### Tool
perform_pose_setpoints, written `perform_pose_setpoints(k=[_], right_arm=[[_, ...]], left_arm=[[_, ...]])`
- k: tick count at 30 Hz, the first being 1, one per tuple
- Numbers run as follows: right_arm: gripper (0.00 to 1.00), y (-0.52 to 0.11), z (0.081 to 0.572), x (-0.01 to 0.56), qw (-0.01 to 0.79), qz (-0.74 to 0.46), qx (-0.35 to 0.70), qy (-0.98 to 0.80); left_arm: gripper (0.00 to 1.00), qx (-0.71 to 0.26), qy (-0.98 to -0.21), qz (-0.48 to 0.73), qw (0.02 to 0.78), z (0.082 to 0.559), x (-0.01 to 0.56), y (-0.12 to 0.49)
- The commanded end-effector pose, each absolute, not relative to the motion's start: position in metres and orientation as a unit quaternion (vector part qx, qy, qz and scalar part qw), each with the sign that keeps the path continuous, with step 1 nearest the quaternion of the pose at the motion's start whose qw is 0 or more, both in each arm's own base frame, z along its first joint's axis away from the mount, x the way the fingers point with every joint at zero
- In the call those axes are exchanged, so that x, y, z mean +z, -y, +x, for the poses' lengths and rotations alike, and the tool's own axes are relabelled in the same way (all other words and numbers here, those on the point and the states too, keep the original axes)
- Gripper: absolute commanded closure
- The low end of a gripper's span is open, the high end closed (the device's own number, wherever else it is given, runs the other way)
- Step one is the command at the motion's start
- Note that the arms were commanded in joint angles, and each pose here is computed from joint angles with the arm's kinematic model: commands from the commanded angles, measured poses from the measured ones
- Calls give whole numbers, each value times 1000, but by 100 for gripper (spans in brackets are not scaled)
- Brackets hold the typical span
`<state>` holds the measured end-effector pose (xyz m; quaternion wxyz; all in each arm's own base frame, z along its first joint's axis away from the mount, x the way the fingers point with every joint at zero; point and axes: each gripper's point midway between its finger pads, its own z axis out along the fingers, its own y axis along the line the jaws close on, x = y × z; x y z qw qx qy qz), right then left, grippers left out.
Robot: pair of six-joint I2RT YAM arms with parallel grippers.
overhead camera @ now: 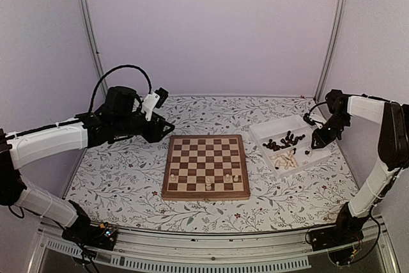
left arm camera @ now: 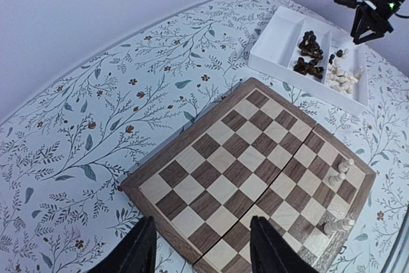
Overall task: Set up the chess pieces on the board
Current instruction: Pick up the chess piece from the storage box, then place the chess piece on the chessboard.
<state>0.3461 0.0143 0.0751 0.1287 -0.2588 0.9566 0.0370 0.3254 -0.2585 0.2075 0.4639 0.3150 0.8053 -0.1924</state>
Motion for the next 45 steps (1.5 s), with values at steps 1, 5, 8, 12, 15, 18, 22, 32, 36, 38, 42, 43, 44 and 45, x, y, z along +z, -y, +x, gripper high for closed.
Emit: perform_pose_setpoints(k=[1, 5, 8, 12, 15, 18, 22, 32, 36, 38, 42, 43, 44, 45], right_arm=[[69, -2, 362, 62, 139, -242, 19, -960], [68, -3, 365, 50, 130, -241, 28, -961], [68, -6, 366, 43, 125, -240, 40, -962], [70, -8, 367, 39, 122, -239, 46, -962], [73, -9, 367, 36, 119, -237, 50, -963], [78, -9, 364, 33, 113, -236, 54, -964], [87, -10, 361, 34, 109, -236, 57, -964], [93, -12, 353, 74, 125, -235, 54, -962], [93, -13, 353, 104, 149, -237, 51, -959], [93, -15, 353, 116, 161, -238, 54, -956], [93, -20, 355, 132, 178, -241, 62, -952], [93, -24, 356, 136, 181, -244, 70, -950], [93, -30, 356, 139, 185, -251, 78, -947], [93, -37, 356, 141, 188, -261, 84, -943]], left_arm=[[48, -197, -802, 311, 471, 330, 215, 258], [48, -197, -802, 310, 471, 330, 215, 257], [48, -197, -803, 310, 470, 330, 214, 258], [48, -197, -804, 310, 468, 330, 213, 257], [48, -197, -803, 311, 468, 330, 214, 258], [48, -197, -803, 311, 468, 330, 214, 258], [48, -198, -804, 312, 466, 330, 213, 258], [48, -200, -804, 314, 465, 330, 213, 259], [48, -200, -804, 314, 464, 329, 213, 259], [48, -201, -803, 314, 464, 330, 214, 260], [48, -202, -804, 314, 464, 330, 213, 260], [48, -201, -804, 313, 464, 330, 214, 260], [48, -201, -804, 313, 464, 330, 214, 260], [48, -201, -804, 313, 464, 330, 214, 259]])
